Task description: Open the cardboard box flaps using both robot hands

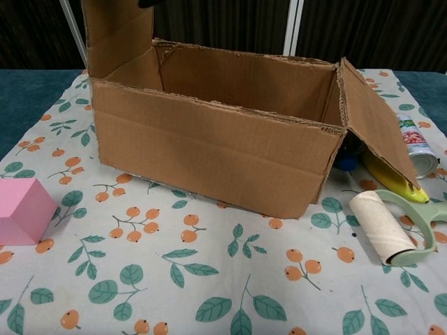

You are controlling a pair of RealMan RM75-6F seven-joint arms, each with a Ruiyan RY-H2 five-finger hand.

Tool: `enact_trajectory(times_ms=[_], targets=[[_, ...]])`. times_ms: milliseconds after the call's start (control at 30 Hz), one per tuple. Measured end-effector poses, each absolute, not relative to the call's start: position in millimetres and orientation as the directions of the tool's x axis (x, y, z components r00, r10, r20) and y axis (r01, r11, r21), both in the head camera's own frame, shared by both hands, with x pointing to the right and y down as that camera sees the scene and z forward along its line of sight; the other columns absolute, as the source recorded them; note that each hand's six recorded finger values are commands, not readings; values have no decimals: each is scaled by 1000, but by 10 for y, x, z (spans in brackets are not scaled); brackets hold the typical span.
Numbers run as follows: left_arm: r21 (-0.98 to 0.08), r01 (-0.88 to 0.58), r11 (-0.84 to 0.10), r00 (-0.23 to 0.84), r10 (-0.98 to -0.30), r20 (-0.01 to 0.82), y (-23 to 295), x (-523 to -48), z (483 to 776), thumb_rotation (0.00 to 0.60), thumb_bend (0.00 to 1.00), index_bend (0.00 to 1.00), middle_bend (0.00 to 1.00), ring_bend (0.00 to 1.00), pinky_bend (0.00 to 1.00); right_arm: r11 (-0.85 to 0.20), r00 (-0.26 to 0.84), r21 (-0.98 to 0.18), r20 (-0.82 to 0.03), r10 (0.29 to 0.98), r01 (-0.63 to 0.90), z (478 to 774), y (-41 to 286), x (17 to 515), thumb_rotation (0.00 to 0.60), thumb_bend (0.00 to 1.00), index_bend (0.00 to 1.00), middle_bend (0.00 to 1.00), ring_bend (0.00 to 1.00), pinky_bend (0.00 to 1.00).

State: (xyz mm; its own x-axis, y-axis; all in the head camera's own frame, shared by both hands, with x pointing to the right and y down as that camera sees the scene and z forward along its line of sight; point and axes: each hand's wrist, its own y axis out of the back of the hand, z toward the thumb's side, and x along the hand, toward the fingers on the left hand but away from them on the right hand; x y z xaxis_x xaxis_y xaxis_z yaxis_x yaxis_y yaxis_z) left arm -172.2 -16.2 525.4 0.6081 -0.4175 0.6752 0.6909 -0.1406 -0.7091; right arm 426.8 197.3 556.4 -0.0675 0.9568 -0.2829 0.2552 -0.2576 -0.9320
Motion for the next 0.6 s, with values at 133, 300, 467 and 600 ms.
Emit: enact_trajectory(times_ms=[133, 300, 467, 600], targets=[[-700, 697, -159, 583, -443, 681, -158, -1941, 5212, 600, 955, 555, 652, 512, 527, -258, -69, -931, -284, 956, 257, 5564, 1976, 4266, 600, 291, 0, 0, 55, 228], [-676, 709, -200, 528, -484, 697, -107, -2359, 5157, 600, 955, 554, 646, 511, 527, -255, -68, -932, -281, 957, 256, 5554, 1978, 4258, 600, 292, 0, 0, 55, 228], [-657, 713, -245, 481, -511, 712, -37, -2699, 5180, 600, 954, 548, 639, 508, 527, -246, -79, -934, -275, 958, 259, 5534, 1977, 4281, 600, 292, 0, 0, 55, 228], [-655, 700, -284, 456, -528, 716, 12, -2885, 5214, 600, 918, 518, 605, 479, 512, -248, -80, -933, -277, 958, 261, 5536, 1978, 4280, 600, 297, 0, 0, 55, 228]])
